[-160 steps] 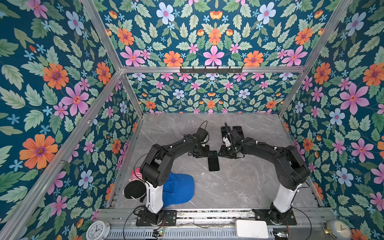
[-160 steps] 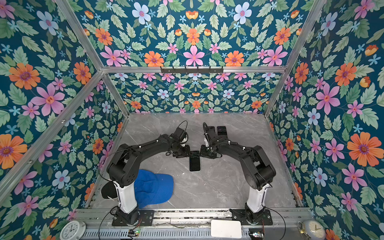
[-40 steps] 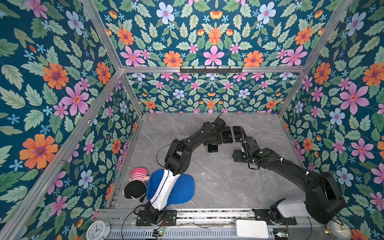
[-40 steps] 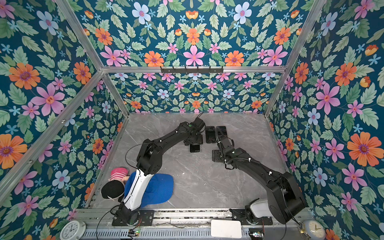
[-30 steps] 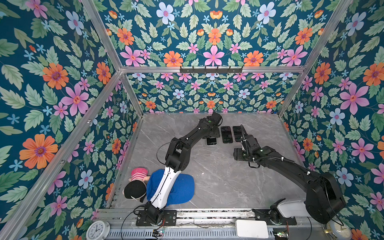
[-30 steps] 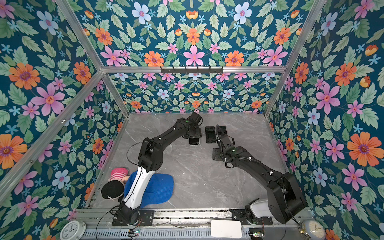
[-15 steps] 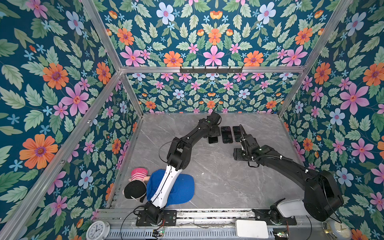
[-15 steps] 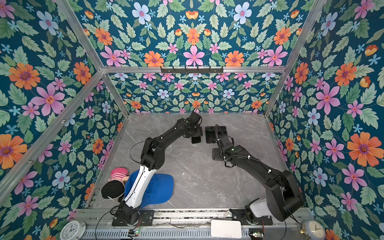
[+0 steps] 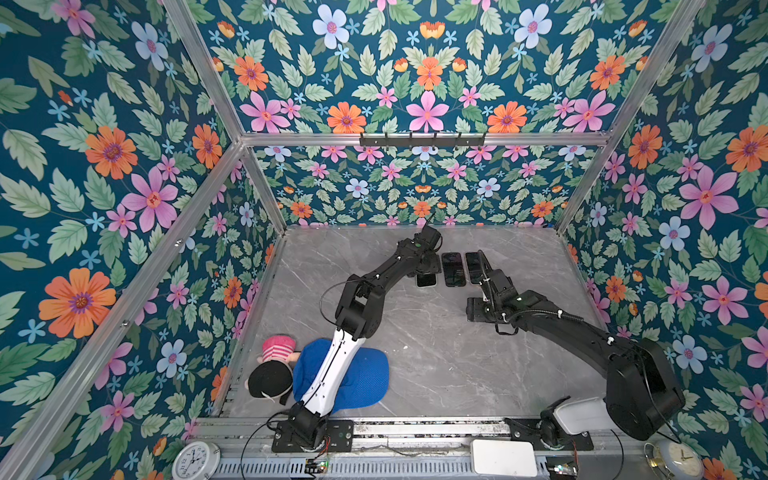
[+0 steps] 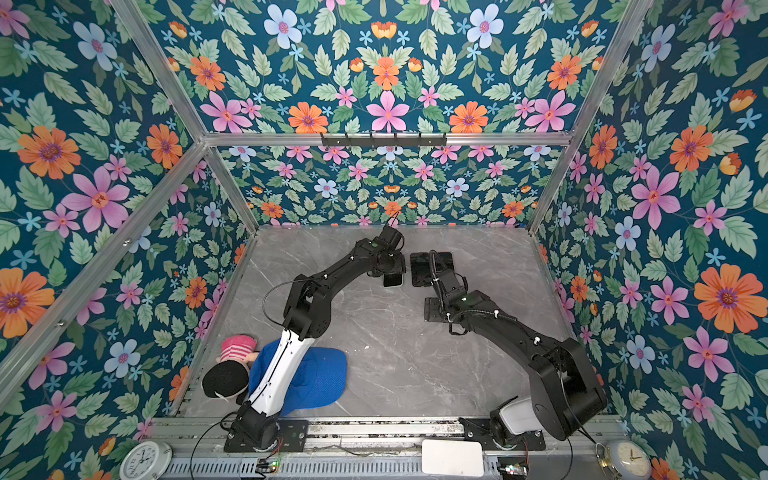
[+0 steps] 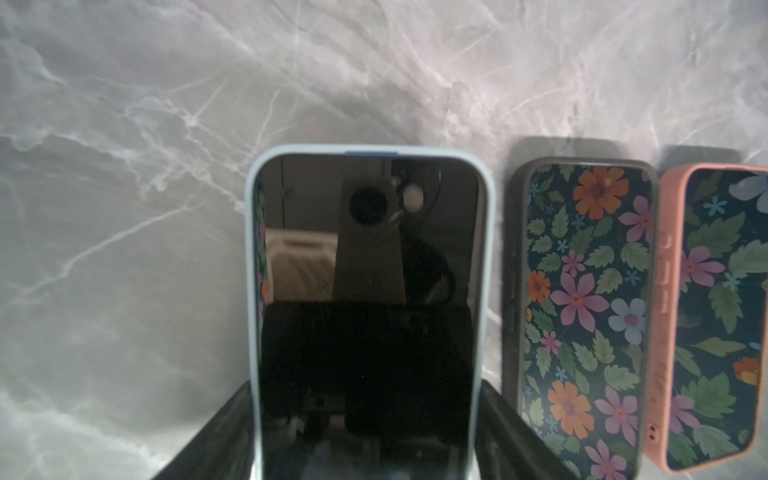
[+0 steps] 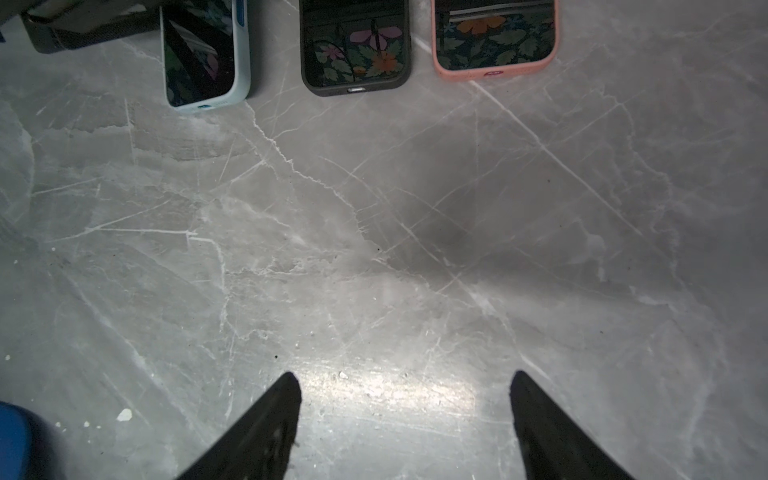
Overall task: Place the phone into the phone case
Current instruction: 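Carry the cased phone with the left gripper beside the floral-cased phones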
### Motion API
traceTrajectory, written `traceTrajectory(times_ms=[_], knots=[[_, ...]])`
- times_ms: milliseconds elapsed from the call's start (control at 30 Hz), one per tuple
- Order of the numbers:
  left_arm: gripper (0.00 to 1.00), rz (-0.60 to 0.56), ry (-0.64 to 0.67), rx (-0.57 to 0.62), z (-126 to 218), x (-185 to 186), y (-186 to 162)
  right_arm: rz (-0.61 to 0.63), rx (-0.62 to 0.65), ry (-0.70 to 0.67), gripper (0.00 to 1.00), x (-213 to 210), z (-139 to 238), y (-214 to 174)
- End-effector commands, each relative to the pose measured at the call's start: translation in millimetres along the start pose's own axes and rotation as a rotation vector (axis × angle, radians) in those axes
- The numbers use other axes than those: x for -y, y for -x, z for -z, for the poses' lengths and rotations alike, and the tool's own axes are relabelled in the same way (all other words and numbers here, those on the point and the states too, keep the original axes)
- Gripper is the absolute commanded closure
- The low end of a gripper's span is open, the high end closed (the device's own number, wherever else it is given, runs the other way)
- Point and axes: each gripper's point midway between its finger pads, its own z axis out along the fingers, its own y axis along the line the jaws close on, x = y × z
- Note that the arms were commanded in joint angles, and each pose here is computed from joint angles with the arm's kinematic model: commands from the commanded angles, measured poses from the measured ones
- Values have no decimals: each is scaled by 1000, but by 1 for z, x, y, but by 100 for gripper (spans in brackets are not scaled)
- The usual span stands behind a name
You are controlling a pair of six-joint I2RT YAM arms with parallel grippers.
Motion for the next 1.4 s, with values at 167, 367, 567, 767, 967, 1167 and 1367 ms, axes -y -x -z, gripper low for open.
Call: traceTrajectory(times_ms=[167,367,567,767,967,1167,1367], knots=[[26,8,-27,-22,-10,2,-5,-1,-8,-6,21,0,-3,0],[22,10,-40,-33,-13,3,-8,-2,-20,-12,21,0,-7,-2],[20,12,-38,-37,-13,2,-9,1,-23,-13,21,1,-8,-2],[16,18,-29,-48,-15,-1,-14,3,-31,-18,20,1,-10,-4],[17,33,-40,-56,-14,0,-16,4,-28,-17,20,0,-10,-2],[18,53,-51,-70,-8,3,-21,3,-33,-19,20,1,-11,-3],[18,63,-61,-71,-1,4,-24,3,-36,-19,20,0,-12,-3]])
